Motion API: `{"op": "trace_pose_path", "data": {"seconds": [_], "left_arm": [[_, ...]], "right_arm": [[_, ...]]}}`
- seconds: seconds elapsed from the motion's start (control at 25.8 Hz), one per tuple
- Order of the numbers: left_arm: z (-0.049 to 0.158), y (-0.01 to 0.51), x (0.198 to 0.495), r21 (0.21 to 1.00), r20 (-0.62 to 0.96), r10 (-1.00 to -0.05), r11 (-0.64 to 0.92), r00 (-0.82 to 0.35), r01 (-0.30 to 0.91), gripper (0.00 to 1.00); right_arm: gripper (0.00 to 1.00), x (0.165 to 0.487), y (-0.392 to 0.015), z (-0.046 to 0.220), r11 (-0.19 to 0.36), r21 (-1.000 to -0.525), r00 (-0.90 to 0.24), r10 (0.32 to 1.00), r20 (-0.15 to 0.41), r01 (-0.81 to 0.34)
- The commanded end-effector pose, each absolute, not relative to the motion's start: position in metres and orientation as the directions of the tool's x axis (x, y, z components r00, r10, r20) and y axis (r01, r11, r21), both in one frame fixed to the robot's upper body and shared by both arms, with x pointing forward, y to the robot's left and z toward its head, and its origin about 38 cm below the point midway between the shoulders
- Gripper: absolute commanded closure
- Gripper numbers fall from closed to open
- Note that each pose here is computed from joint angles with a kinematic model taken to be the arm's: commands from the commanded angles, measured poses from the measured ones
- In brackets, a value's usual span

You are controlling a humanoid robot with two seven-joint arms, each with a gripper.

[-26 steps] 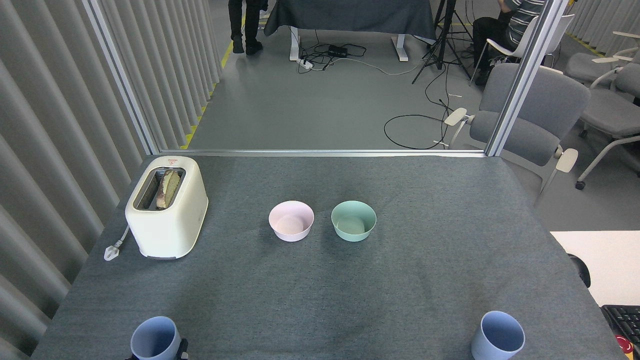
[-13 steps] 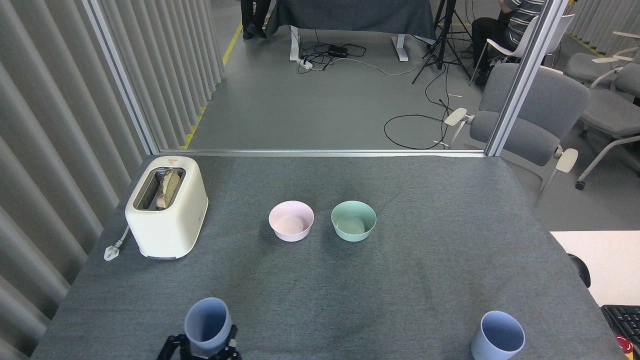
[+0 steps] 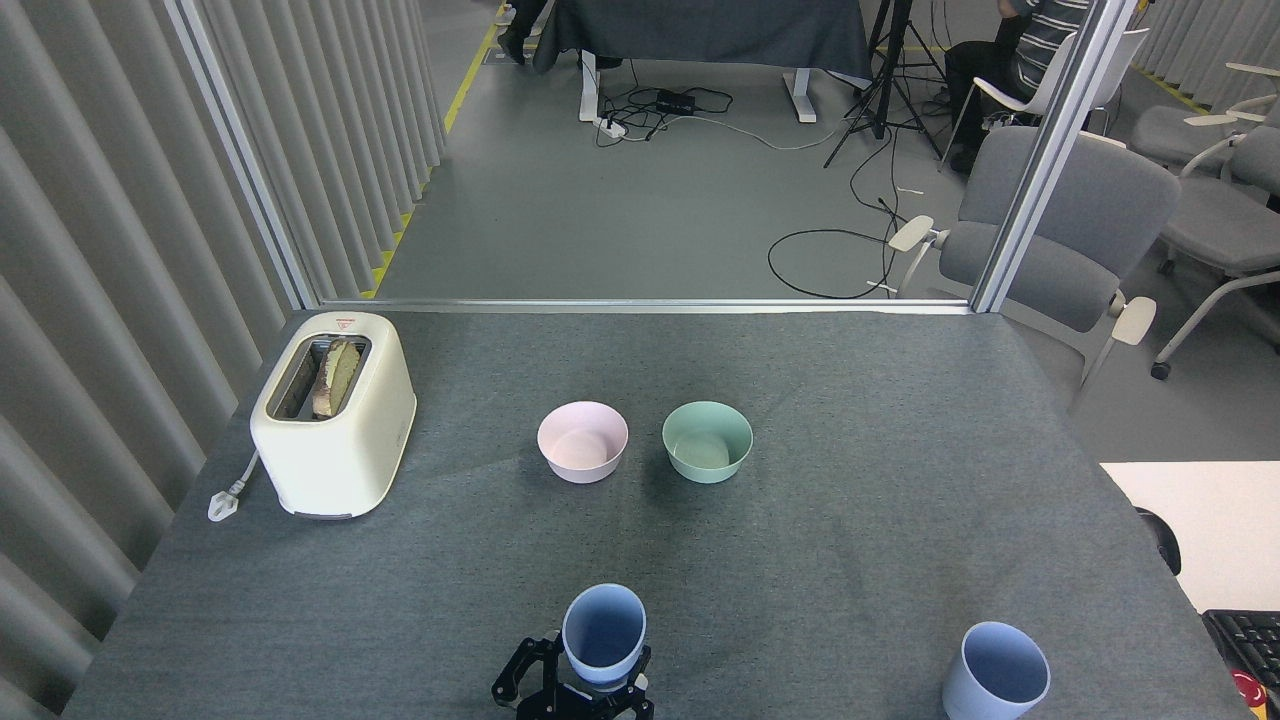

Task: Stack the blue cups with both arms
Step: 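Grasp the pale blue cup with the left gripper and slide it toward center, then release the blue cup and withdraw the left gripper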

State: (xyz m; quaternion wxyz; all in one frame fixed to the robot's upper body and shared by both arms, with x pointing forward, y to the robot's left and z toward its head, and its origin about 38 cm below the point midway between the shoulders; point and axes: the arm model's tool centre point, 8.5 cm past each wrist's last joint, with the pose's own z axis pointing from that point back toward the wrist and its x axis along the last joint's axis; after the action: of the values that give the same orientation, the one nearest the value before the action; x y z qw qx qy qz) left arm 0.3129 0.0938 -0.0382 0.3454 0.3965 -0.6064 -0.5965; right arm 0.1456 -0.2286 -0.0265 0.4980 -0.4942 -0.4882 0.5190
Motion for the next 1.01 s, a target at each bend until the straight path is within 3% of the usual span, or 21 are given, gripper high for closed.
{"op": "trace_pose_path", "data": {"seconds": [0.0,0.58,0.7,0.82,0.97], "left_arm": [[-0.043,0.101,0.325,0.996,-0.084,-0.903,-0.063,-0.421,-0.064,0.6],[-0.057,0.103,0.32,0.997,-0.072,-0.902,-0.072,-0.426,-0.015,0.44],[-0.058,0.103,0.318,0.997,-0.069,-0.904,-0.071,-0.422,-0.012,0.33],[-0.057,0.104,0.317,0.998,-0.057,-0.911,-0.057,-0.408,-0.011,0.01],[-0.047,0.101,0.31,0.999,-0.037,-0.91,-0.024,-0.413,-0.036,0.0]], "right_arm": [[0.0,0.145,-0.229,-0.028,-0.03,-0.999,-0.018,0.999,-0.029,-0.038],[0.0,0.146,-0.23,-0.028,-0.031,-0.999,-0.019,0.999,-0.03,-0.039],[0.0,0.146,-0.231,-0.028,-0.031,-0.999,-0.02,0.999,-0.03,-0.037],[0.0,0.146,-0.231,-0.028,-0.032,-0.999,-0.022,0.999,-0.031,-0.037],[0.0,0.146,-0.23,-0.029,-0.029,-0.999,-0.027,0.999,-0.028,-0.042]]}}
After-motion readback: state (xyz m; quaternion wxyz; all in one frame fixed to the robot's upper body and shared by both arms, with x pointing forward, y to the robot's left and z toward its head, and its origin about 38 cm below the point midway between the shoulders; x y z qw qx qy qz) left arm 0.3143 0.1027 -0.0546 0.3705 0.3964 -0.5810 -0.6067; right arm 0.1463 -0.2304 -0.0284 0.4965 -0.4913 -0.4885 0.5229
